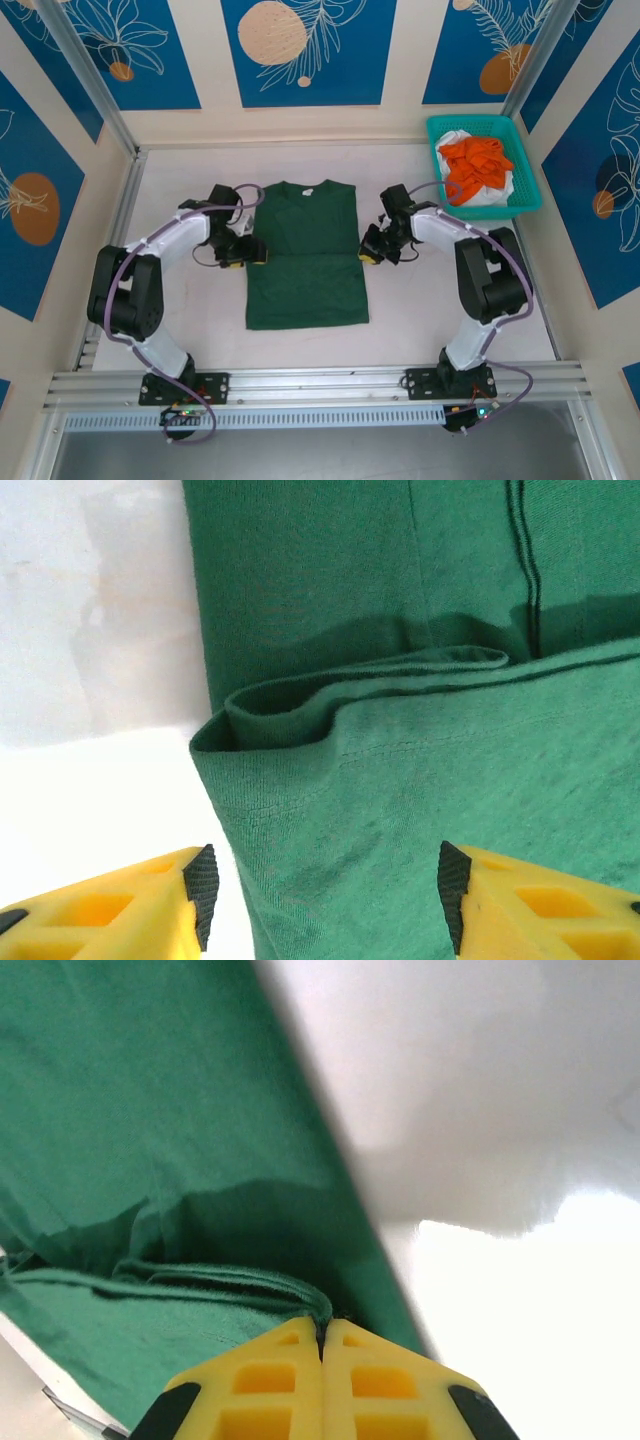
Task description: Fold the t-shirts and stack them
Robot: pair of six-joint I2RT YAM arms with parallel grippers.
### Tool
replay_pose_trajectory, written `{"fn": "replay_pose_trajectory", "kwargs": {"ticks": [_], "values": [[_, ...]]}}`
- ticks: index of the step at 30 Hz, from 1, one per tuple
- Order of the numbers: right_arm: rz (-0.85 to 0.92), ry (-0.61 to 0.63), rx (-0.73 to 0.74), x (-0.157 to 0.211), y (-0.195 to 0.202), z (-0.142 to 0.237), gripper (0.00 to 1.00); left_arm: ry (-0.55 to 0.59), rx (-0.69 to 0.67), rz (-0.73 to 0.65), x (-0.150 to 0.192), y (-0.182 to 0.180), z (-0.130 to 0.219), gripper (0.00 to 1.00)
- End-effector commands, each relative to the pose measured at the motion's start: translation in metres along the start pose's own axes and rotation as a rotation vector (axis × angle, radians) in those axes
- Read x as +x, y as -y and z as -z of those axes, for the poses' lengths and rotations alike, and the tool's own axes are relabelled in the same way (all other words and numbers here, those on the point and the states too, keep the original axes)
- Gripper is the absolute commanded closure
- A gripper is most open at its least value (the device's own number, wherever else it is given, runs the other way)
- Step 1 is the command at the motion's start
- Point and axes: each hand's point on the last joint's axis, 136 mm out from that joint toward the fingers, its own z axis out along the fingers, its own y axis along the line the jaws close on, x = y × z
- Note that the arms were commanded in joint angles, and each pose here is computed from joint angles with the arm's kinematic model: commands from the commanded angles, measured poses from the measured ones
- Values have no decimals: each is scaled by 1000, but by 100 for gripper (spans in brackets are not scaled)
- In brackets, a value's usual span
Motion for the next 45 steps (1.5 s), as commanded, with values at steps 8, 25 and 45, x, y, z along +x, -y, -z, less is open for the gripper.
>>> {"fn": "replay_pose_trajectory", "kwargs": {"ticks": [8, 25, 45], "values": [[-67, 14, 76, -18, 9, 0, 89, 46, -7, 155, 23, -7, 20, 22], [27, -86, -18, 96, 35, 8, 34, -145, 210, 489, 145, 0, 4, 48], [26, -154, 94, 138, 66, -22, 51, -97, 271, 665, 142, -5, -21, 62]]}}
